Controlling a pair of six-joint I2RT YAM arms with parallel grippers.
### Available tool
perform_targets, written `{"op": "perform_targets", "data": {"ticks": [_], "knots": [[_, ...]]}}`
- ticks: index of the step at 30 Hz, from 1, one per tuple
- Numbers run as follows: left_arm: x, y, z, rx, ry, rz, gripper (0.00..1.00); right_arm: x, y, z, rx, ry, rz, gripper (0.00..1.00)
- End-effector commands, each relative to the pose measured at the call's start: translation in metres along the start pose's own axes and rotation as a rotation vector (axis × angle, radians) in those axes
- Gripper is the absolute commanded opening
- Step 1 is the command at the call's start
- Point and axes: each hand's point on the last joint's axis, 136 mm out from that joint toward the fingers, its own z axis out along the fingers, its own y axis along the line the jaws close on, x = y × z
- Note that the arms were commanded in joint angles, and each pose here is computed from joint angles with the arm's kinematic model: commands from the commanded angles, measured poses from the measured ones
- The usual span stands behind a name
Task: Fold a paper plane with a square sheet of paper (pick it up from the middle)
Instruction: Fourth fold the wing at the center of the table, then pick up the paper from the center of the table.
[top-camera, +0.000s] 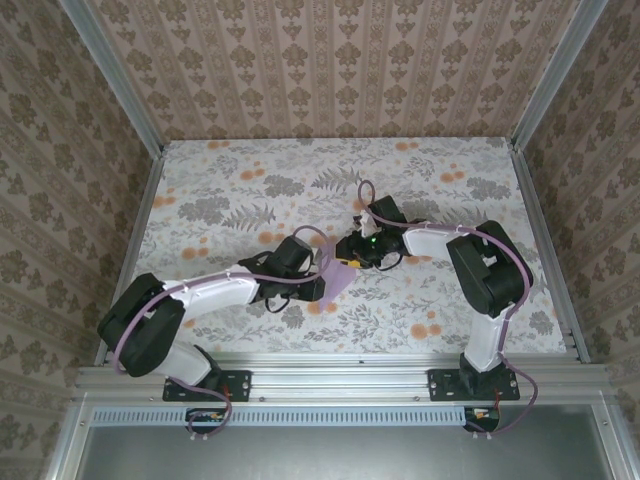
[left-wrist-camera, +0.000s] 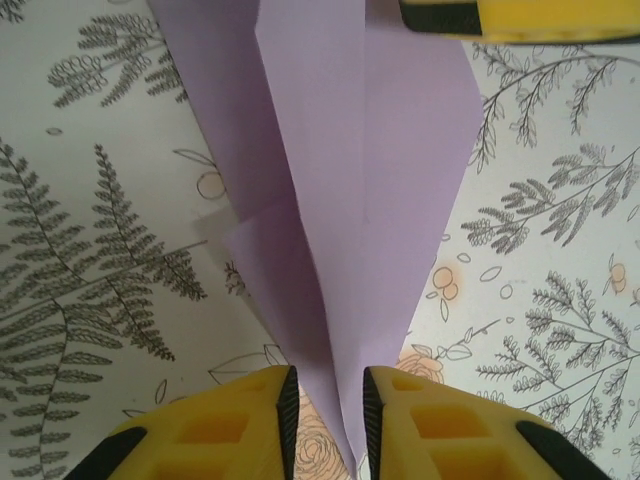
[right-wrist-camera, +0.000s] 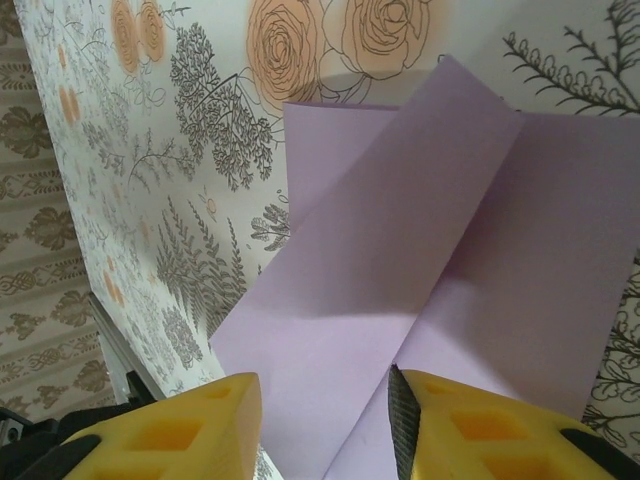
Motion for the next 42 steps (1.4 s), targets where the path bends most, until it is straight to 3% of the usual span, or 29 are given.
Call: {"op": "perform_targets", "data": {"ticks": [1, 6, 15, 26, 42], "knots": [[-0.013, -0.006, -0.001, 0.056, -0.035, 0.012, 0.29, 0.002, -0.012, 0.007, 0.032, 0.000, 0.020, 0.42], [-0.020, -0.008, 0.006, 0.083, -0.036, 0.005, 0.34, 0.003, -0.017, 0.007, 0.057, -0.001, 0.022, 0.43], [-0.022, 0.002, 0.021, 0.077, 0.001, -0.004, 0.34, 0.003, -0.014, 0.011, 0.034, 0.004, 0.030, 0.43], [-0.023, 0.003, 0.025, 0.098, 0.008, -0.015, 0.15, 0.012, -0.017, 0.015, 0.034, 0.016, 0.045, 0.44], [-0.022, 0.006, 0.015, 0.159, -0.044, -0.091, 0.09, 0.008, 0.001, 0.020, -0.015, 0.009, 0.039, 0.45]]}}
